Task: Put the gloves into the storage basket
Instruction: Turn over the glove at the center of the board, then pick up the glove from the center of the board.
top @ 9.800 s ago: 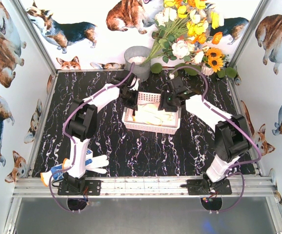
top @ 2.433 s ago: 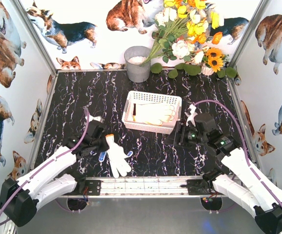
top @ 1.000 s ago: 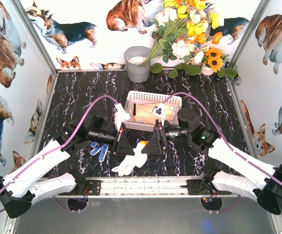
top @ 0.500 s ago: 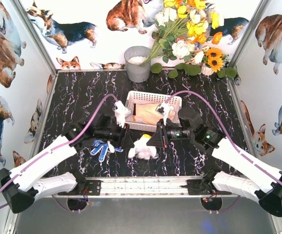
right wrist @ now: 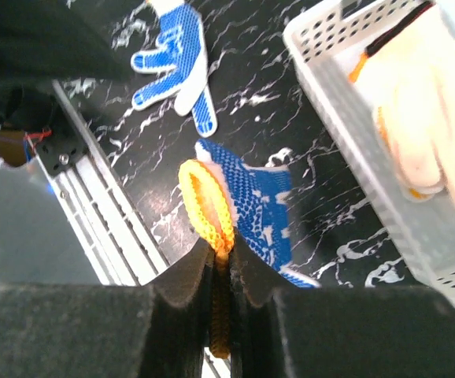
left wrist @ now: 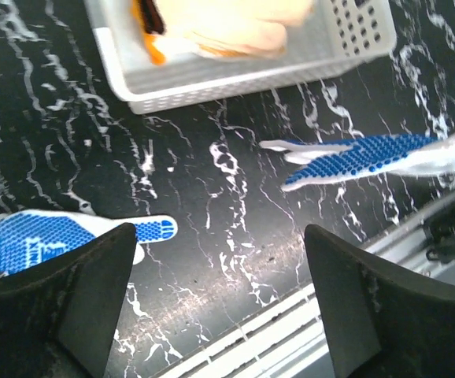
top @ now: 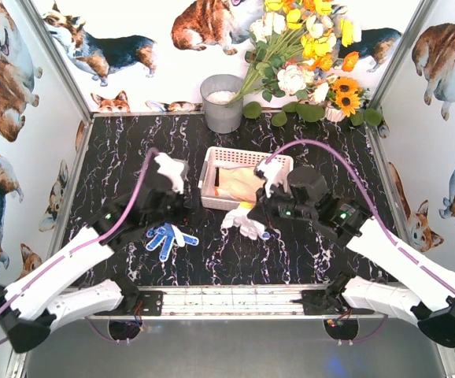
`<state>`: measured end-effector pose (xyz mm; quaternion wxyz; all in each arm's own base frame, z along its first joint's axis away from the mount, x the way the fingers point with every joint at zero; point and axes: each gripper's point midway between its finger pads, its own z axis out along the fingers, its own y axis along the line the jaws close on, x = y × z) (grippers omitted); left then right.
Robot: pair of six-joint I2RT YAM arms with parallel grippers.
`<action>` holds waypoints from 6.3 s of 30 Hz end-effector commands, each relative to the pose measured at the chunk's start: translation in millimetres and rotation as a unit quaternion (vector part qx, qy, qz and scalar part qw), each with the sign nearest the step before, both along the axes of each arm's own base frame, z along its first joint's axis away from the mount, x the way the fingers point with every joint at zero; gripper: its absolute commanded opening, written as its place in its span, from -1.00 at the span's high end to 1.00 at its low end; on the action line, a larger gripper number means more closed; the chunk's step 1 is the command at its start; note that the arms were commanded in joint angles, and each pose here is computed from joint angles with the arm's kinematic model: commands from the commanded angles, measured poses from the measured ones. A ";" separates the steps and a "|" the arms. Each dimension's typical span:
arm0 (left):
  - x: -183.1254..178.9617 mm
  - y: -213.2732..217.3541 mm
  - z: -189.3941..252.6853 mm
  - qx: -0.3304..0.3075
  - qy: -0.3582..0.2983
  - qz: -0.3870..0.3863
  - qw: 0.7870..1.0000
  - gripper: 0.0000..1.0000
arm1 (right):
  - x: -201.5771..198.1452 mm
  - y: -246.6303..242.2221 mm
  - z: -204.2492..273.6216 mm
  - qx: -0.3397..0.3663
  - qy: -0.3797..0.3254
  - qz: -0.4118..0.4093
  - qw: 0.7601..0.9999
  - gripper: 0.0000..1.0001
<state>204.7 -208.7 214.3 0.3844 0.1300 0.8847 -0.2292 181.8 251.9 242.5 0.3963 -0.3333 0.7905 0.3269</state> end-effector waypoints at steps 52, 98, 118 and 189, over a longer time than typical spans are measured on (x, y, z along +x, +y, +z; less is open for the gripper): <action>-106.2 -81.0 -127.5 -0.177 0.240 -0.069 0.952 -0.02 | -109.9 36.7 -174.3 0.020 0.317 -0.162 0.934 0.48; -6.2 81.5 -131.2 -0.026 0.143 0.232 0.962 -0.28 | -14.0 45.4 -175.1 0.007 0.206 -0.207 0.956 0.11; 62.5 188.3 -176.4 0.067 0.179 0.422 0.886 -0.18 | -36.4 5.3 -124.7 0.072 0.176 -0.198 0.961 -0.27; 7.6 -15.1 38.0 -0.204 -0.021 -0.073 0.976 1.00 | -6.4 40.6 27.6 0.211 0.140 -0.121 0.960 -0.71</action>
